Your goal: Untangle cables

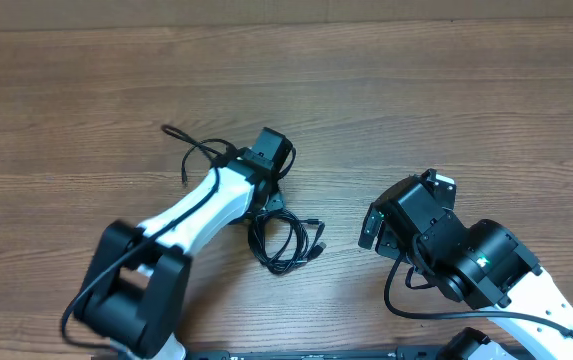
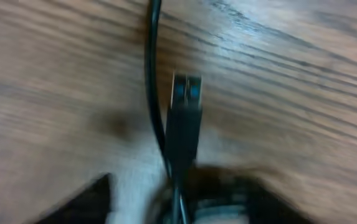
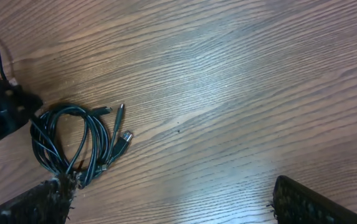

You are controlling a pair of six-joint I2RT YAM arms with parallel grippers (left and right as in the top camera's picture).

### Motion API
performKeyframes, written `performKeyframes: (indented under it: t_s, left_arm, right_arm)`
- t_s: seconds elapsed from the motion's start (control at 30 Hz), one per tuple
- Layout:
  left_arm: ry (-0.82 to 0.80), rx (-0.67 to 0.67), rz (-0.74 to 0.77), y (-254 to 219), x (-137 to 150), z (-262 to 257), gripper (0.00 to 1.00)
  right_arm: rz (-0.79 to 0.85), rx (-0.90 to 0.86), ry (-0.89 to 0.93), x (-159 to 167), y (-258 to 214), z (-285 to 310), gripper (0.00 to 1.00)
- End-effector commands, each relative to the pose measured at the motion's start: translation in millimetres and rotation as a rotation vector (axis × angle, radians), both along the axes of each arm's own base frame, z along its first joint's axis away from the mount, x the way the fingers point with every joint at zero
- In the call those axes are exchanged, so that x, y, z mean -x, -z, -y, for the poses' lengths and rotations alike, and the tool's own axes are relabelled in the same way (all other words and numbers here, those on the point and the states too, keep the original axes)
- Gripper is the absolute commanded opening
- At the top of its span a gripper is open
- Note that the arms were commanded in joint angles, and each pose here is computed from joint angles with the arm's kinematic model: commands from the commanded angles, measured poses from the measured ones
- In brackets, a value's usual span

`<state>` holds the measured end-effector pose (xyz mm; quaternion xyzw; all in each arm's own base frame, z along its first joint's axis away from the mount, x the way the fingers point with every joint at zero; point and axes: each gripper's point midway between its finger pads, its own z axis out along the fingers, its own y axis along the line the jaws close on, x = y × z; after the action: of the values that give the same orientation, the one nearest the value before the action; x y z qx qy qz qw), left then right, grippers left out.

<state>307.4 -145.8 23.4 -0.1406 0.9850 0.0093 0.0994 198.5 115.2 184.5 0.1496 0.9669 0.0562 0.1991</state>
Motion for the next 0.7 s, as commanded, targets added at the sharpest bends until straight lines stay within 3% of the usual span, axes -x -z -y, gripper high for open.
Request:
performKeyframes:
  t_s: [0.0, 0.13, 0.23, 0.33, 0.47, 0.5, 0.53, 0.57, 0.67]
  left_arm:
    - [-0.002, -0.083, 0.002, 19.5, -5.2, -9.6, 0.06]
    - [-0.012, -0.060, 0.013, 13.2, -11.4, -7.2, 0.04]
    - [-0.112, -0.018, 0.034, -4.3, -17.7, -7.8, 0.04]
    - [-0.410, 0.043, 0.006, -20.7, -9.1, -17.5, 0.04]
    - [-0.815, 0.235, -0.162, -28.3, 14.0, -4.9, 0.05]
    - [-0.859, 0.291, -0.214, -29.7, 17.0, 4.2, 0.25]
    - [-0.873, 0.338, -0.254, -31.4, 18.4, 12.4, 0.77]
    - [-0.864, 0.371, -0.277, -32.6, 18.2, 18.0, 1.00]
    - [-0.657, 0.384, -0.224, -33.7, 8.0, 20.7, 1.00]
  right_arm:
    - [0.002, -0.001, 0.001, 1.0, 1.0, 0.1, 1.00]
    - [-0.002, -0.010, -0.003, 1.4, 1.1, -1.8, 1.00]
    - [-0.002, -0.010, -0.003, 1.2, 1.1, -1.9, 1.00]
    - [0.005, -0.016, -0.004, -0.4, 0.3, -3.2, 1.00]
    - [0.017, -0.025, -0.004, -3.0, -1.1, -5.3, 1.00]
    - [0.020, -0.028, -0.004, -3.7, -1.5, -5.9, 1.00]
    - [0.024, -0.031, -0.004, -4.4, -1.8, -6.5, 1.00]
    - [0.025, -0.032, -0.004, -4.8, -2.1, -6.9, 1.00]
    - [0.028, -0.034, -0.004, -5.4, -2.4, -7.3, 1.00]
